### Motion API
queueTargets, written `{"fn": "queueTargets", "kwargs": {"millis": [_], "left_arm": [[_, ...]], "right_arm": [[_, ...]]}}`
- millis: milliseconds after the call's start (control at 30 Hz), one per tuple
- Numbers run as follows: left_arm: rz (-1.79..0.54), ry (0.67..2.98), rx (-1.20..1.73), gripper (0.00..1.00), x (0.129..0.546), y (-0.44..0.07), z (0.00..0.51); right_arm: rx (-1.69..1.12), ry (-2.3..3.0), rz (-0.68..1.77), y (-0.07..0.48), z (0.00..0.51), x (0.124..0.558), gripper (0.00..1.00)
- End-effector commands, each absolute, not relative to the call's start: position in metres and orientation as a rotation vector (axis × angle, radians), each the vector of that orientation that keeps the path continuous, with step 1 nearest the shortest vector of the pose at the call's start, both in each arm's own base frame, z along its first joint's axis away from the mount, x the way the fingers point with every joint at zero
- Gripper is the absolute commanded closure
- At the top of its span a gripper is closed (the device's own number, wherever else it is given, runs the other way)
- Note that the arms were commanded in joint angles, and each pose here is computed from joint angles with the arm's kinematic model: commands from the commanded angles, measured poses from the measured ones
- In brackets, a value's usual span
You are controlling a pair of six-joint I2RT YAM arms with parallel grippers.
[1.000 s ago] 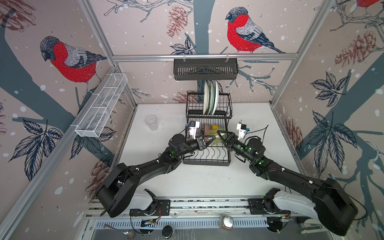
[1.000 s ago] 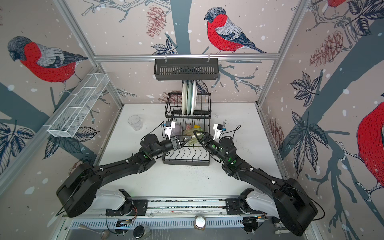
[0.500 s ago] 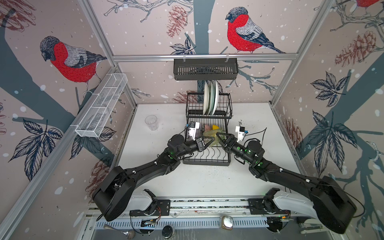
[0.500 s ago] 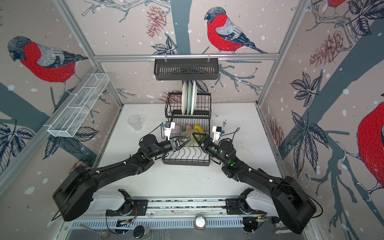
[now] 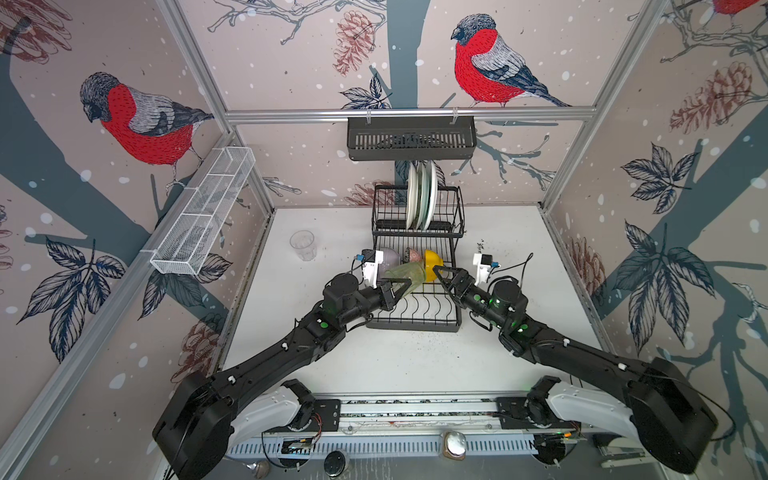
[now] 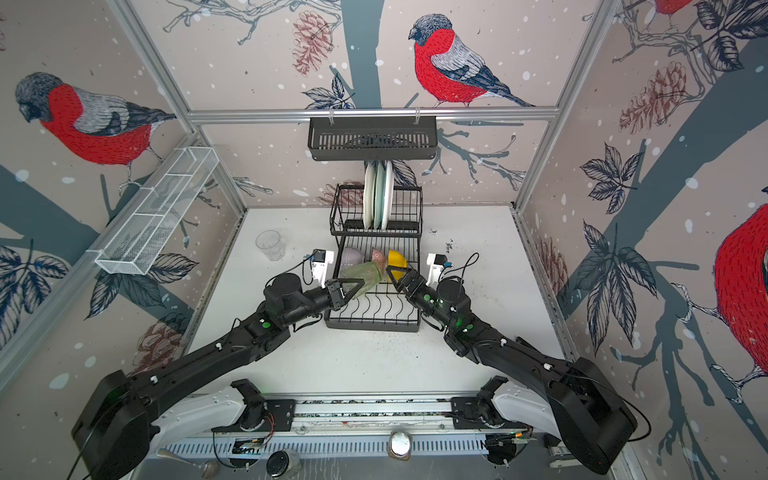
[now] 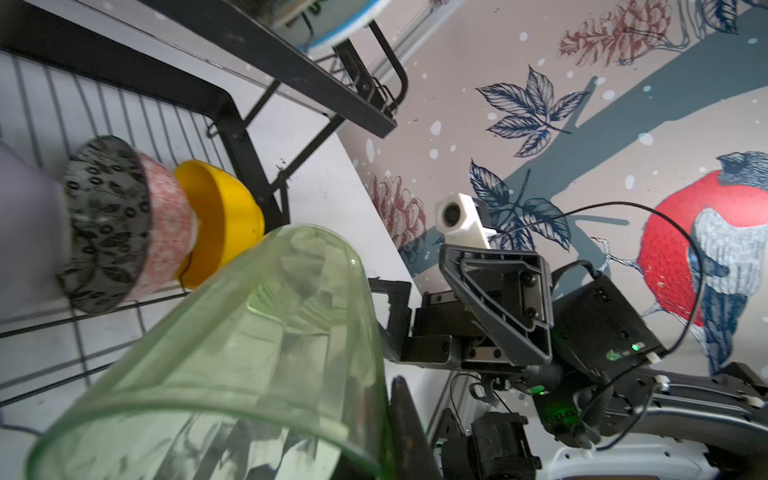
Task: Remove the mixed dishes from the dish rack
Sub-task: 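Open the right gripper and withdraw it while the left arm carries the glass away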
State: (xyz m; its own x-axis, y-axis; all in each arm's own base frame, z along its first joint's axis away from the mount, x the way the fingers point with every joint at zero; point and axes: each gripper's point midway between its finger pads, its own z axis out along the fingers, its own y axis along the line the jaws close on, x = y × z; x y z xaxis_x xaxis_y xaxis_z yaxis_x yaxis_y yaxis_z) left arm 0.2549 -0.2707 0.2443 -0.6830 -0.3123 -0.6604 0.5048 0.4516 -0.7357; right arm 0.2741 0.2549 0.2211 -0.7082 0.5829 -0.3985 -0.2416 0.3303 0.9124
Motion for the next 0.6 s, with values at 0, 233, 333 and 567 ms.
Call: {"fn": "queueTargets", "kwargs": {"millis": [0,233,333,567], "left_arm": [[-1.167,1.970,0.125,1.00,0.268,-0.248,0.233],[-0.916,2.036,0.025,1.00,0.298,-0.203,0.225],[-0.837,2.063,-0.029,1.00,0.314,-0.187,0.218],[-0.702,2.114,-0.178,1.00,0.351,-0.141,0.201]], "right_arm": [[0.257,1.918,1.287,0.246,0.211,0.279,0.01],[0.202,1.935,1.056,0.228,0.211,0.280,0.01],[0.192,1.921,0.994,0.218,0.214,0.279,0.01],[0.178,1.914,0.889,0.197,0.213,0.271,0.01]]}}
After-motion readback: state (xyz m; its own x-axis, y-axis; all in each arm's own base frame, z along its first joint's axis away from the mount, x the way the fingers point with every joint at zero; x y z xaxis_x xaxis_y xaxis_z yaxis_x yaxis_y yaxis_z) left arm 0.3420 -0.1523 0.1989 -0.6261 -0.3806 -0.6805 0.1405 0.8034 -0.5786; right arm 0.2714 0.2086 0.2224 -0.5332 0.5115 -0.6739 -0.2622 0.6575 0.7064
